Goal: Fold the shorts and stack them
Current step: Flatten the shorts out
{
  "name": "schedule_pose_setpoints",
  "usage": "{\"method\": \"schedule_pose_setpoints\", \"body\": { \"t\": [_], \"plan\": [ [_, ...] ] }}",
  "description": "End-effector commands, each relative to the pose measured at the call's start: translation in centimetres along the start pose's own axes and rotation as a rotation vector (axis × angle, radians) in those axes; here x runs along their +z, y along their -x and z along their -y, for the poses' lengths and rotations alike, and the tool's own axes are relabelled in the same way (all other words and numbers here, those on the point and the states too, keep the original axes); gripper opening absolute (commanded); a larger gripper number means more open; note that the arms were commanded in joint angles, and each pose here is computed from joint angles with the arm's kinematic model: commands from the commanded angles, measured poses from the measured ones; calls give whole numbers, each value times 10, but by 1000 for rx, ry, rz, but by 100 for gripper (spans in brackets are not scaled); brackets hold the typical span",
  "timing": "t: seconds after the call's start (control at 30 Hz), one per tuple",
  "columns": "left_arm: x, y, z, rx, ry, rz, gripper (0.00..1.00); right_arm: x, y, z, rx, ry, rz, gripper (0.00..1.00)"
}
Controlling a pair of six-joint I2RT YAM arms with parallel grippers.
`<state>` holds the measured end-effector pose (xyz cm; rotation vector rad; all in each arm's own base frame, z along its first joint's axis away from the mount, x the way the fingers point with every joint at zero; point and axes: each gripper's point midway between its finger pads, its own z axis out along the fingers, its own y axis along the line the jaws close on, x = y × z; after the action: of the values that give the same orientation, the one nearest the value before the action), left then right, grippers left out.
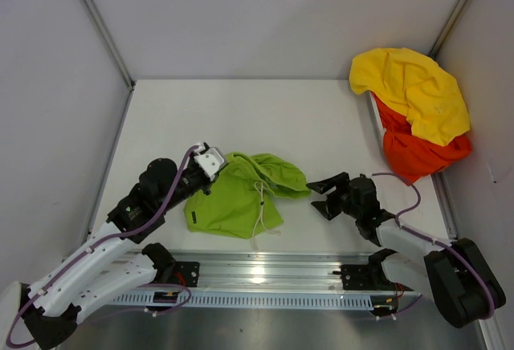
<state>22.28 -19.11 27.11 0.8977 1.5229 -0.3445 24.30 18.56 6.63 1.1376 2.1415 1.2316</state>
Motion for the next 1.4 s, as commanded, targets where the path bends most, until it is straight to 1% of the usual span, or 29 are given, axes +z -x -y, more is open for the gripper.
{"method": "schedule_pose_setpoints", "body": {
  "t": [0.0, 0.07, 0.13, 0.2, 0.53, 0.6, 0.7, 0.77, 0.87, 0.93, 0.97, 1.0, 1.03, 1.07, 1.13, 1.17, 1.2, 1.23, 1.27, 1.3, 1.37],
  "plan": [
    [-3, 20, -9, -7, 38, 75, 0, 0, 8, -16, 46, 58, 84, 73],
    [-3, 21, -9, -7, 38, 77, 0, 0, 6, -15, 59, 58, 82, 72],
    [-3, 20, -9, -8, 38, 75, 0, 1, 4, -15, 71, 65, 89, 66],
    [-3, 20, -9, -5, 37, 74, 0, 3, 2, -17, 69, 74, 89, 64],
    [-3, 19, -9, -4, 37, 72, 0, 19, -13, -9, 102, 58, 65, 60],
    [-3, 19, -9, -4, 37, 72, 0, 20, -9, -10, 108, 60, 104, 60],
    [-3, 19, -9, -4, 38, 72, 0, 20, -8, -10, 126, 62, 129, 55],
    [-3, 19, -9, -4, 37, 72, 0, 21, -8, -9, 136, 58, 138, 54],
    [-3, 20, -9, -4, 38, 75, 0, 21, -7, -10, 153, 59, 160, 47],
    [-3, 19, -9, -4, 36, 74, 0, 22, -7, -11, 154, 56, 177, 42],
    [-3, 19, -9, -4, 36, 74, 0, 22, -7, -12, 158, 61, 181, 38],
    [-4, 19, -9, -4, 36, 74, 0, 22, -6, -12, 162, 64, 190, 26],
    [-3, 19, -8, -4, 36, 73, 0, 22, -6, -12, 164, 66, 193, 22],
    [-4, 21, -9, -2, 37, 79, 0, 22, -4, -13, 167, 70, 197, 20],
    [-4, 20, -9, -4, 37, 77, 0, 22, -1, -16, 165, 74, 206, 7],
    [-4, 20, -9, -4, 38, 77, 0, 20, -1, -27, 126, 95, 200, 0],
    [-4, 20, -9, -2, 36, 78, 0, 22, 1, -13, 90, 2, 203, 0],
    [-4, 19, -9, -2, 38, 75, 0, 21, 4, -12, 61, -60, 211, 0],
    [-5, 20, -9, -2, 39, 78, 0, 17, 9, -45, 37, -40, 246, 0],
    [-6, 21, -10, -2, 45, 84, 0, 9, 13, -17, -18, -197, 269, 0],
    [-8, 24, -11, -3, 52, 95, 0, -1, 23, -29, -51, -242, 311, 0]
  ]
}}
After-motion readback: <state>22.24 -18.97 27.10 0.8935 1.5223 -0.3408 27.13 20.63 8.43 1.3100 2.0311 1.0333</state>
